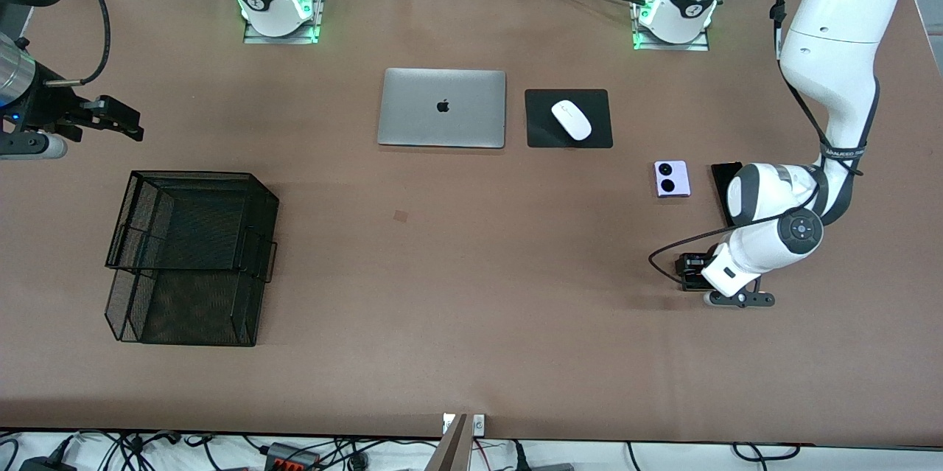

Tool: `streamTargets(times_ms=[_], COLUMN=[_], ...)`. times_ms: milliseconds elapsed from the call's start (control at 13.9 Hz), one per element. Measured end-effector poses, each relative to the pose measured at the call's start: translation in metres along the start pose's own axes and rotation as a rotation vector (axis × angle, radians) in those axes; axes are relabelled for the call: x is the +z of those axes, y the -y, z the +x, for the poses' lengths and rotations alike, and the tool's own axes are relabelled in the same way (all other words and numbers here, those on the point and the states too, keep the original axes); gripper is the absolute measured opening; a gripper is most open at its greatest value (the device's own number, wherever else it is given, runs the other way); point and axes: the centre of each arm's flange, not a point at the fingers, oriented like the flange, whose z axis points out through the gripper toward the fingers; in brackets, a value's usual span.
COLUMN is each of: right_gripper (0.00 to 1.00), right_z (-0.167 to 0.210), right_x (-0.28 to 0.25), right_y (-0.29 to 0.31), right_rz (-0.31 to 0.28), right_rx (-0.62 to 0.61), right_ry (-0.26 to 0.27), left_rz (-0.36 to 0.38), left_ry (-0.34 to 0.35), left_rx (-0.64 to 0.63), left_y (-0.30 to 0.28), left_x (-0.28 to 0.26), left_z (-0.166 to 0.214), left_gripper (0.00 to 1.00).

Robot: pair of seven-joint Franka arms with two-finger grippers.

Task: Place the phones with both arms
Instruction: 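Grasp the small black flip phone with the left gripper, then carry the flip phone beside the laptop and open the left gripper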

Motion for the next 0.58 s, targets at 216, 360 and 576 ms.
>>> streamTargets(times_ms=[216,360,576], right_gripper=[1.00,1.00,1.00], right_z=[0.000,0.000,0.000], right_x=[0.000,0.000,0.000], right_y=[0.001,0.002,0.002], right_rz=[0.000,0.000,0.000], right_rx=[-0.002,-0.003,-0.003], right_ry=[0.000,0.000,0.001], left_rz=[-0.036,-0.066,-0.075], left_ry=[0.049,0.065,0.092], left_rx=[0.047,0.086,0.144], left_y=[-0.048,-0.101,-0.206], left_x=[-0.046,-0.078,-0.073], left_z=[0.009,0.010,-0.017], left_gripper=[0.79,0.79,0.79])
